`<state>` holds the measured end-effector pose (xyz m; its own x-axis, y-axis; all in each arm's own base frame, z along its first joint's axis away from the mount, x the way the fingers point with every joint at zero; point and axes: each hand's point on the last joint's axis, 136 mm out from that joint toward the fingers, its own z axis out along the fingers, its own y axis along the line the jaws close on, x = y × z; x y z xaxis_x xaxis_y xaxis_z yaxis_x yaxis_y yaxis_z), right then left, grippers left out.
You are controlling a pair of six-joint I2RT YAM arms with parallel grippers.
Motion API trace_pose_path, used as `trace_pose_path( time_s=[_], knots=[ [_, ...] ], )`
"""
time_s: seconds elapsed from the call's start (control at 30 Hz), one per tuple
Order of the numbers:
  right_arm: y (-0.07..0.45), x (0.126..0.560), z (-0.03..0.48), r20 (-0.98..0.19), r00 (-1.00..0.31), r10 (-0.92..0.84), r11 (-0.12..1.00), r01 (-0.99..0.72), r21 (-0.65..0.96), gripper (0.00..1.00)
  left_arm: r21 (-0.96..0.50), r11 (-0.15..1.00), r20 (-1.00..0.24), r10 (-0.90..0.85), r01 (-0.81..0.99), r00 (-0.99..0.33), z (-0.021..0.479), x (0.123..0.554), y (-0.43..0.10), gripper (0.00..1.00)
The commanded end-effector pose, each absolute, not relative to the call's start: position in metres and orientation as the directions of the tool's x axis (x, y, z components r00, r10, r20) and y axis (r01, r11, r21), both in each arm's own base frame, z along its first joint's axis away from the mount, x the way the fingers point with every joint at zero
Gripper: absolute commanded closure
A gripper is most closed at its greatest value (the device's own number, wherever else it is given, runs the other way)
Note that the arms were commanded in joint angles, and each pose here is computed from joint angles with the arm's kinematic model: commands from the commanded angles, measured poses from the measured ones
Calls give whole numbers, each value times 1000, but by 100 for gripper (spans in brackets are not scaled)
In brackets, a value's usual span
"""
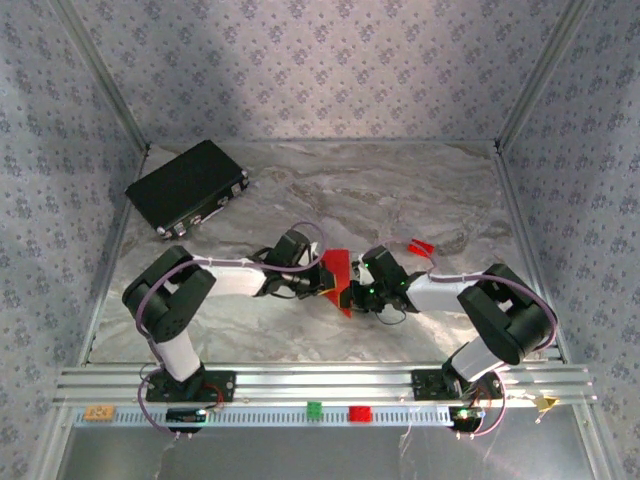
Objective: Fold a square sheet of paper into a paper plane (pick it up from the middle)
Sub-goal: Third fold the triangle at the center of the table.
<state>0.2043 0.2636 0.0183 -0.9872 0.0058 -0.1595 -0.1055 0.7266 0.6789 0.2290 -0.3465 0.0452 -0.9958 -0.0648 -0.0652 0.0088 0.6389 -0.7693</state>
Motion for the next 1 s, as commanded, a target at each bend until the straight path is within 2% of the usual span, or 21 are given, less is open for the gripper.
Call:
trace_pose_path(
  time_s=[0.0, 0.23, 0.97],
  knots=[
    [237, 188, -11, -70, -997, 38, 806, -11, 591, 99, -744, 668, -44, -76, -18, -996, 36, 226, -352, 100],
    [232, 184, -18, -46, -998, 38, 826, 5, 563, 100, -698, 713, -27, -124, -70, -992, 8, 230, -335, 100],
    [229, 183, -22, -43, -998, 41, 828, 10, 560, 100, -719, 688, -63, -211, -103, -975, 10, 276, -280, 100]
  ],
)
